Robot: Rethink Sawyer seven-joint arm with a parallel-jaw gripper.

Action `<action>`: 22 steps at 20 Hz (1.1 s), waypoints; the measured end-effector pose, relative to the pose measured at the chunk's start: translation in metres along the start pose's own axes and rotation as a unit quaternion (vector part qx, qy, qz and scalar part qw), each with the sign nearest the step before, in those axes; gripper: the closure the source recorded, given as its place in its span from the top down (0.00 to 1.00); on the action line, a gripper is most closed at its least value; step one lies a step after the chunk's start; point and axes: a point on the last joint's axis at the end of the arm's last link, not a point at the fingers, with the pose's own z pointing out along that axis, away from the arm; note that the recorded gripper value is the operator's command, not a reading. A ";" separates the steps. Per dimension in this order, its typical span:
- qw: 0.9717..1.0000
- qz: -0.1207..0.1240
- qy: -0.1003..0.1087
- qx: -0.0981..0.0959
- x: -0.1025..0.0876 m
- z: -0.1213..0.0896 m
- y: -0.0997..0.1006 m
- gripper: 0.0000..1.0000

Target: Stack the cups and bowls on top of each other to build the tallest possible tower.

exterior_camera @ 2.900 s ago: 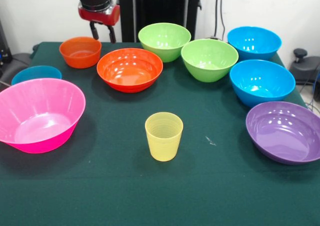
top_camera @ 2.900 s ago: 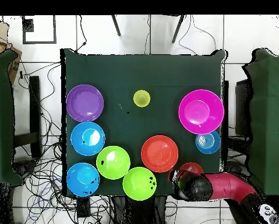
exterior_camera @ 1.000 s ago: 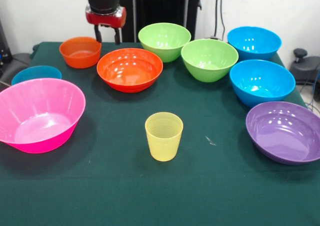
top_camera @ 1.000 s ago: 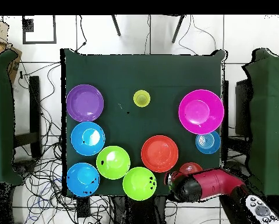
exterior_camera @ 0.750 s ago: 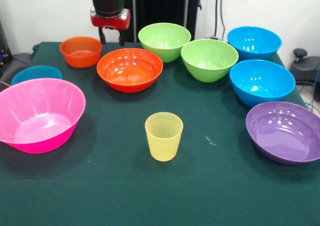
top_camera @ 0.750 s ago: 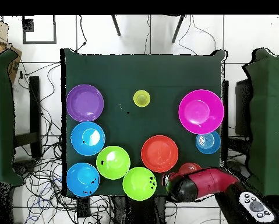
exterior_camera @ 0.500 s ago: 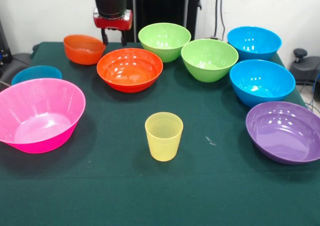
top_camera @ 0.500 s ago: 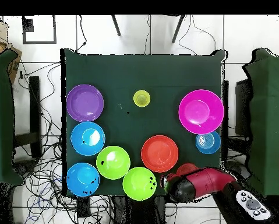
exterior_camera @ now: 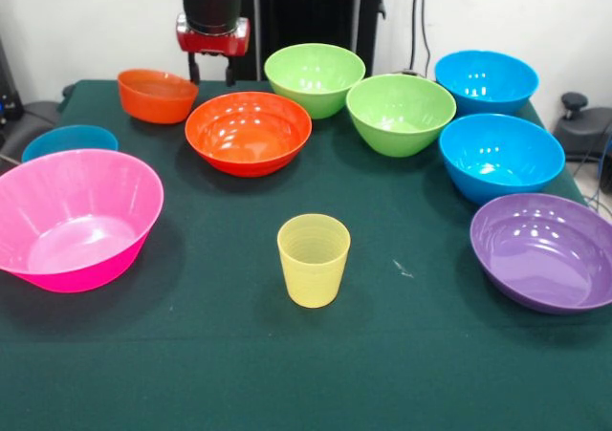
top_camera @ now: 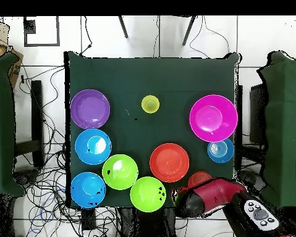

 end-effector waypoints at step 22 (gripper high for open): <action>0.999 0.007 -0.020 0.036 -0.004 -0.019 -0.024 1.00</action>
